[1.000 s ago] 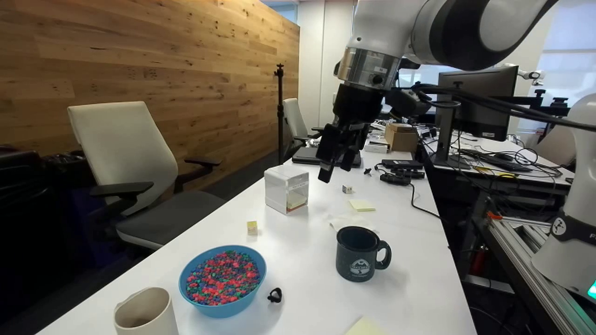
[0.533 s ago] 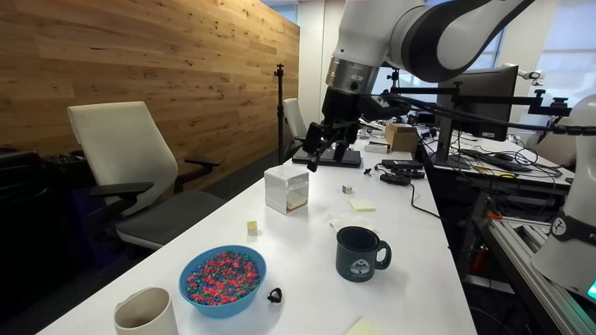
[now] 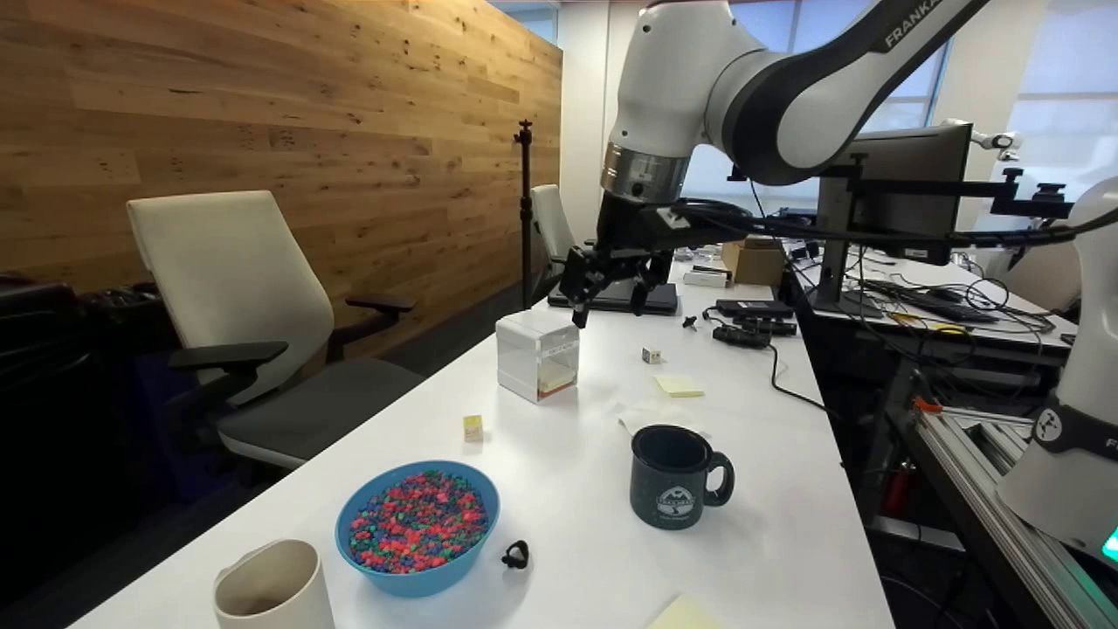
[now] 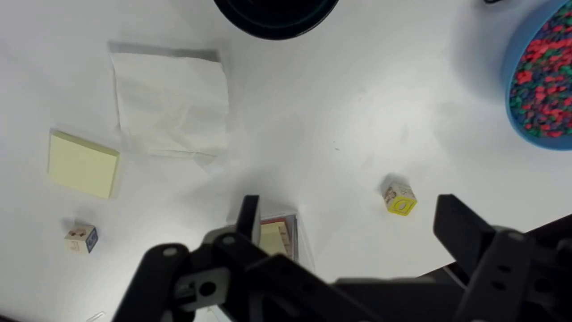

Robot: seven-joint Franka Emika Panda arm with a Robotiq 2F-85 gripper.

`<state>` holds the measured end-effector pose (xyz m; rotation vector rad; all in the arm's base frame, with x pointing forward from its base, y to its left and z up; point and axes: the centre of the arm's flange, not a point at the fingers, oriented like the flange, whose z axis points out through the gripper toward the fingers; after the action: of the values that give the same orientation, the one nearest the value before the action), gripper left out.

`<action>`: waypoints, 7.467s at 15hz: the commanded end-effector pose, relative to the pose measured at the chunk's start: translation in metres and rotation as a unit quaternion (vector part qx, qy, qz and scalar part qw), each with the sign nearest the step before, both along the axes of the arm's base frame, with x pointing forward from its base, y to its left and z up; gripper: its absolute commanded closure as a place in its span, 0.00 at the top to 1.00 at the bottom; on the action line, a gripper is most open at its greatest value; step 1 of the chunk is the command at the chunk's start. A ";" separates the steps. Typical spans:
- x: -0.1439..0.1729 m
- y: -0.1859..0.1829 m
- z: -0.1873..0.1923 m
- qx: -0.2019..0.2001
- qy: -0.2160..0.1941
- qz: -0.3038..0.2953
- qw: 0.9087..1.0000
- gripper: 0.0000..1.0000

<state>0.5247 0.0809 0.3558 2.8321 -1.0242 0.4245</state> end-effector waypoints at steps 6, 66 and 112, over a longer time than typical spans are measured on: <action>0.009 -0.012 -0.011 -0.003 -0.006 -0.075 0.997 1.00; 0.069 -0.142 -0.105 0.061 0.064 -0.395 0.915 1.00; 0.005 -0.172 -0.196 0.034 0.182 0.112 0.976 1.00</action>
<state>0.5375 -0.0883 0.1591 2.9163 -0.7012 -0.1501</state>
